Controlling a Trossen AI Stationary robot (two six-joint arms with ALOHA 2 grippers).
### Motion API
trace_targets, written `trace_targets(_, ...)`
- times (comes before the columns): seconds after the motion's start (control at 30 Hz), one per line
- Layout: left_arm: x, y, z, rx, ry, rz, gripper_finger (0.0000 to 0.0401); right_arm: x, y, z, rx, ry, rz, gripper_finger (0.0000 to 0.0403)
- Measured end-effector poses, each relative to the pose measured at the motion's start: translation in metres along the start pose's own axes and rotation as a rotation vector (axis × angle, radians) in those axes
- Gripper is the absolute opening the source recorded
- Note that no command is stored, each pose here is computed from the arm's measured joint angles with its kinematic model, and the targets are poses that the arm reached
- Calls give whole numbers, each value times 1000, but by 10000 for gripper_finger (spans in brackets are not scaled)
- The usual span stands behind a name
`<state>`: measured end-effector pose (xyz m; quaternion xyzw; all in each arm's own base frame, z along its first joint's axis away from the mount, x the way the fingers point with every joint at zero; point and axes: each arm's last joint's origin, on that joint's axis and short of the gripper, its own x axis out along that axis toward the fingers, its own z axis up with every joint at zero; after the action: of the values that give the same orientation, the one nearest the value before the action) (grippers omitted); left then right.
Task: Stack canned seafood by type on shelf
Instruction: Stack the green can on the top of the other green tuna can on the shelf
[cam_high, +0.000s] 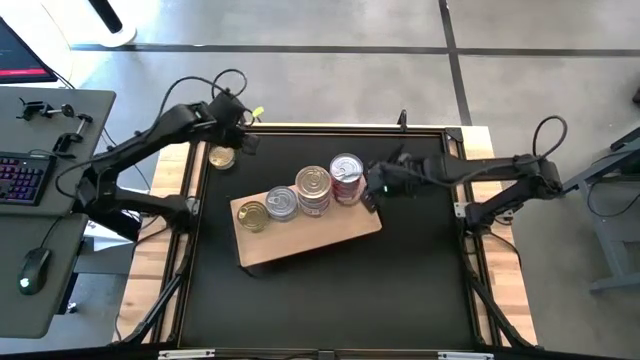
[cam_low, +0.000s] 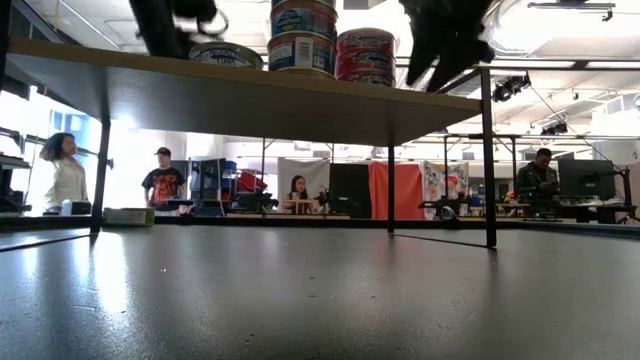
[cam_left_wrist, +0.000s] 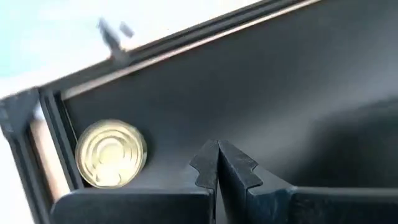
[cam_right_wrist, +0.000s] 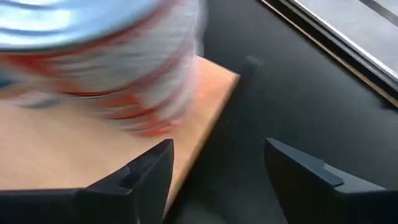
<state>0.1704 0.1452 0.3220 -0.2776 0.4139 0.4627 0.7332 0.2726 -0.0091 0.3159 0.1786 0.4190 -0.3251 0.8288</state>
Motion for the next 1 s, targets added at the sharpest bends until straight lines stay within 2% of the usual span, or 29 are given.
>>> trace_targets(0.13, 39, 16, -13, -141, 108, 81, 0, 17, -22, 14, -61, 60, 63, 238)
trace_targets(0.23, 62, 24, -25, -209, 162, 175, 0, 33, -32, 19, -92, 75, 183, 238)
trace_targets(0.37, 87, 28, -38, -267, 183, 264, 0, 51, -42, 18, -72, 102, 321, 238)
trace_targets(0.47, 101, 30, -40, -295, 163, 307, 0, 55, -45, 17, -59, 120, 355, 238)
trace_targets(0.7, 131, 34, -41, -311, 176, 365, 0, 46, -44, 24, -4, 122, 367, 238)
trace_targets(0.87, 151, 36, -42, -320, 182, 375, 0, 33, -49, 28, -9, 154, 267, 238)
trace_targets(1.0, 153, 36, -40, -253, 178, 367, 0, 25, -54, 24, 5, 232, 197, 238)
